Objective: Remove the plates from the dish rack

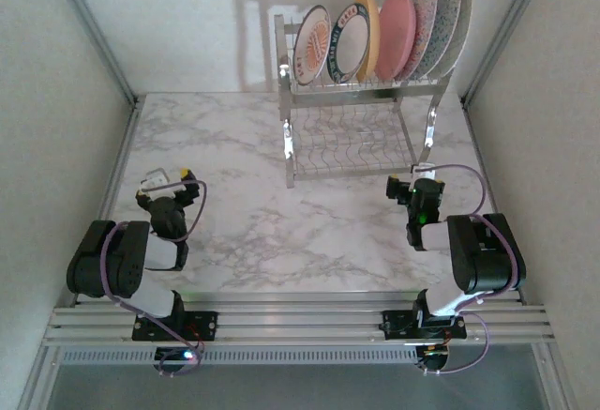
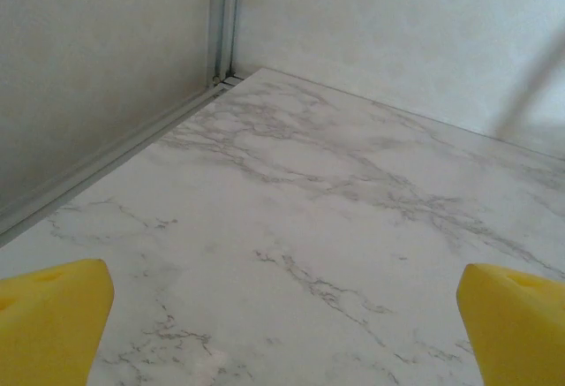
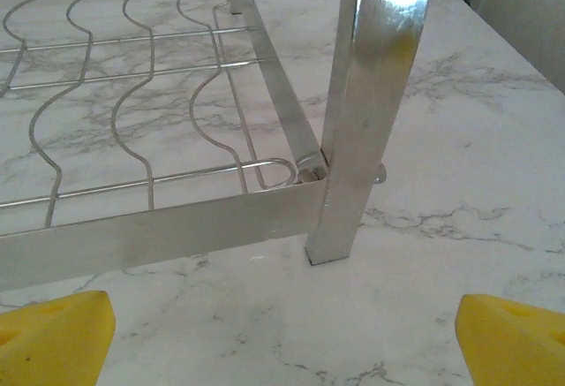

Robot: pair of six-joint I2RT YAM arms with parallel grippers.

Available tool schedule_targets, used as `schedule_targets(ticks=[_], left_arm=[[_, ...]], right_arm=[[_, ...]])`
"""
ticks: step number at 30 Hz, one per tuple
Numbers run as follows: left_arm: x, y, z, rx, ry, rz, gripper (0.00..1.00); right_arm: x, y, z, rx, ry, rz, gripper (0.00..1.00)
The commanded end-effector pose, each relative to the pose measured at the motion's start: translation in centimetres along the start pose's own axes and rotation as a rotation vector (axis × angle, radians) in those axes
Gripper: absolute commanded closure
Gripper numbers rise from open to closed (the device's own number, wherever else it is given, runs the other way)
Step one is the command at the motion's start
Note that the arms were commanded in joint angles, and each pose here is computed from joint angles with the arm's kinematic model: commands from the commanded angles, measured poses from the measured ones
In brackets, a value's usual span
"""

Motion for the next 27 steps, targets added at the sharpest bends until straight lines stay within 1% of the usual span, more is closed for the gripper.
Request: schedule_targets(ticks=[1, 24, 25, 27], left_arm=[[0.2, -0.7, -0.1, -0.002, -0.01, -0.035, 0.01], [0.2, -0.8, -0.1, -0.002, -0.009, -0.037, 0.01], [0.2, -0.8, 0.0, -0.002, -0.011, -0.037, 0.01], [0.2, -0.8, 0.0, -0.003, -0.009, -0.037, 0.01]], right_arm=[[0.2, -0.8, 0.6, 0.016, -0.041, -0.013, 0.01], [0.2, -0.9, 0.6, 0.016, -0.037, -0.022, 0.01], [-0.2, -1.3, 0.5, 0.021, -0.016, -0.043, 0.01], [-1.7, -2.8, 0.1, 0.03, 0.077, -0.084, 0.01]])
Point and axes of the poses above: each hand's point on the last joint's axis, 136 mm out from that joint toward the fingers, its own x axis out along the fingers, its own z axis along the line the jaws close on, y = z × x, the point moved 6 cm from there along -x, back along the fingers, and after that the axes turned 14 degrees about x, right-handed, at the moved point
